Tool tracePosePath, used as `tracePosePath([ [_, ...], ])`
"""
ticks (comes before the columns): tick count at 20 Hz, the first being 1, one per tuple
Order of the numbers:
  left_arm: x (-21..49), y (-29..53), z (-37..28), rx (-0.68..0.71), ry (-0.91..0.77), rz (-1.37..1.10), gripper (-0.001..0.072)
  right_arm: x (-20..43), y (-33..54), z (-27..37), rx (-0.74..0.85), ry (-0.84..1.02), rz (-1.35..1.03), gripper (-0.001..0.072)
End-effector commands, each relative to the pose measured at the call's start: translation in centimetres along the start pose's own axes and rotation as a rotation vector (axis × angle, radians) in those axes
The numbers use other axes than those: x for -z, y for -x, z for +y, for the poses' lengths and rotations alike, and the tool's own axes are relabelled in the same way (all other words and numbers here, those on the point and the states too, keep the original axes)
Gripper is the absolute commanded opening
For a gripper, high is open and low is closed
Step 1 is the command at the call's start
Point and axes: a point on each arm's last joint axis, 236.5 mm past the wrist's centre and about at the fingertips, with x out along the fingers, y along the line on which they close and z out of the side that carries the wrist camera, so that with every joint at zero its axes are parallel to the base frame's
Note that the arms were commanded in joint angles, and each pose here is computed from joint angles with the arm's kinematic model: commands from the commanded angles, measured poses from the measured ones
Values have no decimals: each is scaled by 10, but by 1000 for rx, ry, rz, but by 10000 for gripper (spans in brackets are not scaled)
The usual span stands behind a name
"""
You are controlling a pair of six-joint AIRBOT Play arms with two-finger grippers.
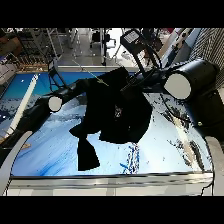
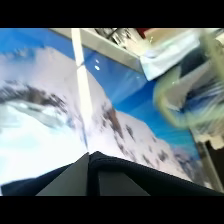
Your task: Fold the clothes and pants, and hang the long-sleeved shirts on hangers.
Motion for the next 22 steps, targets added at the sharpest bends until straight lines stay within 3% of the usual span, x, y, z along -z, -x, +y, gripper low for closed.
tracePosePath([
  [1,-16,8,17,-29,-59,-16,16,-4,1,6,-27,7,-15,15],
  [8,-28,12,16,53,-108,-11,16,-3,0,12,-101,-64,-23,15],
  [11,-33,19,14,153,-121,16,15,-3,0,8,-135,-106,-31,15],
  [15,-34,35,6,387,-22,88,14,-6,0,1,-123,-105,-52,15],
  [22,-27,26,21,458,136,135,14,-7,3,23,-219,-53,-55,14],
])
